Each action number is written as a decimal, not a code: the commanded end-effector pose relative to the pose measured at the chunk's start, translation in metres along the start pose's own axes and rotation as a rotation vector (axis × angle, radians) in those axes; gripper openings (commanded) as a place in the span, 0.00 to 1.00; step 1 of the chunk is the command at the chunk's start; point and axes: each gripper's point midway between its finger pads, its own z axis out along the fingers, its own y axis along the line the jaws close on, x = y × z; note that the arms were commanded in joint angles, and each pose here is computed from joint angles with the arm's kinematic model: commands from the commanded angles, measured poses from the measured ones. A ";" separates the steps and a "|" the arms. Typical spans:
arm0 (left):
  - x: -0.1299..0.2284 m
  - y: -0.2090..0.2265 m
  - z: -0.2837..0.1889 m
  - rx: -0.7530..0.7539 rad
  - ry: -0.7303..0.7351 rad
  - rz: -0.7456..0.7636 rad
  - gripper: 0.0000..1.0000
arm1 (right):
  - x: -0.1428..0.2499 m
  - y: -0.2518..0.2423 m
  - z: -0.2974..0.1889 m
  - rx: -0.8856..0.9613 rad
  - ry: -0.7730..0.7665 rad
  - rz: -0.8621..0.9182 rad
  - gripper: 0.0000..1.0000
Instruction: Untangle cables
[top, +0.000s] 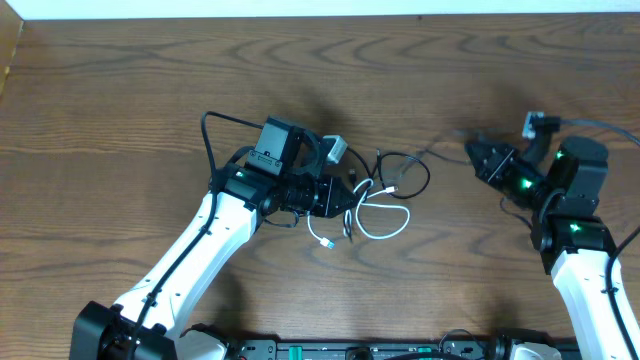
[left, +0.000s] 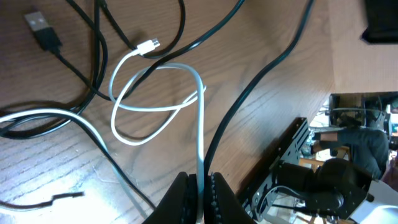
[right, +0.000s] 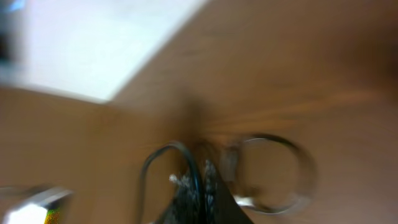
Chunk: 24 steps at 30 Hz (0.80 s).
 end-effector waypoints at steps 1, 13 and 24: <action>-0.005 0.002 -0.002 -0.013 -0.013 0.034 0.10 | -0.021 -0.056 -0.013 0.324 -0.124 -0.124 0.01; -0.018 0.015 -0.017 -0.044 -0.072 0.005 0.10 | -0.022 -0.128 -0.056 0.766 -0.176 -0.131 0.01; -0.053 0.041 -0.119 -0.122 -0.393 -0.053 0.10 | -0.040 -0.161 -0.098 0.994 -0.283 -0.098 0.01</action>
